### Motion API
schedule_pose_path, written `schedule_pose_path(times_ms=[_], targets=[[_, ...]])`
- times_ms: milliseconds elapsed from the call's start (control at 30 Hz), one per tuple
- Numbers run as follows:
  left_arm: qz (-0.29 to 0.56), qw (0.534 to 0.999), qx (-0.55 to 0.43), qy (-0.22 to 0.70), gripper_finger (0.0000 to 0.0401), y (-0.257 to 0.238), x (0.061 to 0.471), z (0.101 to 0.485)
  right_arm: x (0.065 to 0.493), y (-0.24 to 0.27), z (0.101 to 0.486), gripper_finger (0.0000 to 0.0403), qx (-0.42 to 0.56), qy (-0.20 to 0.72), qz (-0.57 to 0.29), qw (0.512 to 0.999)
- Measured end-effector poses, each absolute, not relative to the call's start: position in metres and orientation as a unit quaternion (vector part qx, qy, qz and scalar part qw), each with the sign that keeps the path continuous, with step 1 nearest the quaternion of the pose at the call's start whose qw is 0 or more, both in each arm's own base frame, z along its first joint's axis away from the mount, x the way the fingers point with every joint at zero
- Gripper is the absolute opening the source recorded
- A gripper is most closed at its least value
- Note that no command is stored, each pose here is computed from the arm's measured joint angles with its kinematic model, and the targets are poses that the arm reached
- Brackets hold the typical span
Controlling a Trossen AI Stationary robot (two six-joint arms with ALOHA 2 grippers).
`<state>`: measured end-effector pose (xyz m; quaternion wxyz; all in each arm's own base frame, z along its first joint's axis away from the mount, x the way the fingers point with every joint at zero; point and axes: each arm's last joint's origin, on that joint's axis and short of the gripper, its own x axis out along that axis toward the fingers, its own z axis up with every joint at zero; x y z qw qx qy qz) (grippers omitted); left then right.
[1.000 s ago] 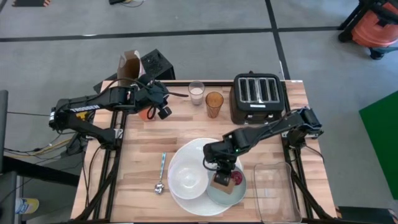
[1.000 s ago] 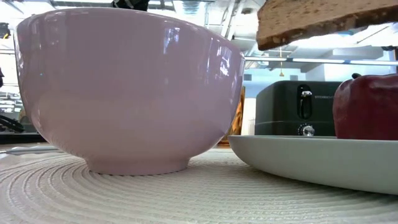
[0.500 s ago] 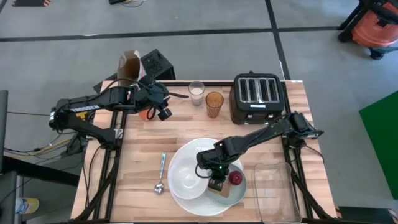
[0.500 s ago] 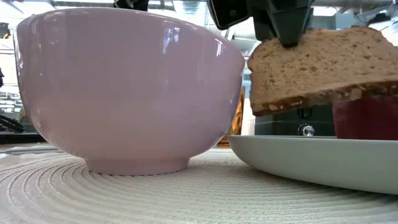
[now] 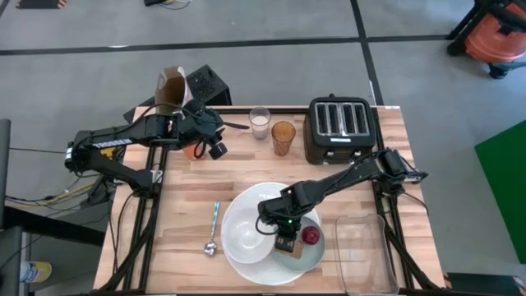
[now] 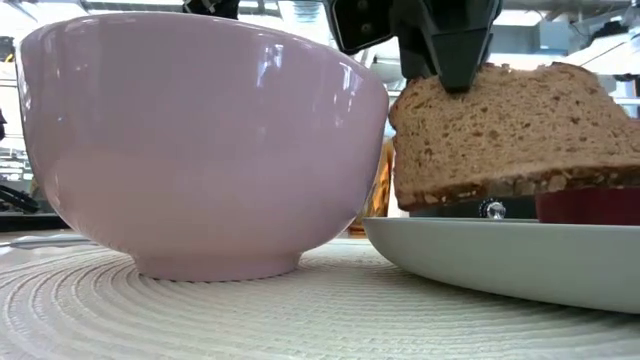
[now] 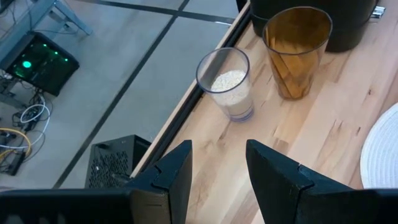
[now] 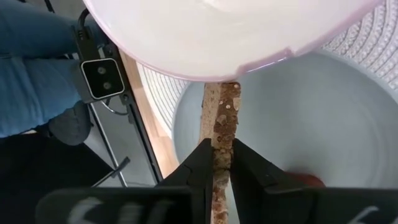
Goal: Arrange a breakfast setting
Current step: Put the toasted bread on the blue plate
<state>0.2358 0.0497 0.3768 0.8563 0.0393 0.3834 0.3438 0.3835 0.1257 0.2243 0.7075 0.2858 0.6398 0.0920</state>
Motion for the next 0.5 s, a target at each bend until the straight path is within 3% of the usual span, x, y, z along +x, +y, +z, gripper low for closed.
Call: schedule_pose_path(times_ms=[500], targets=[[0.344,0.856,0.039,0.384,0.0139,0.0497,0.2358,0.3768,0.3842,0.1246,0.2241,0.0111,0.27,0.633,0.083,0.72]])
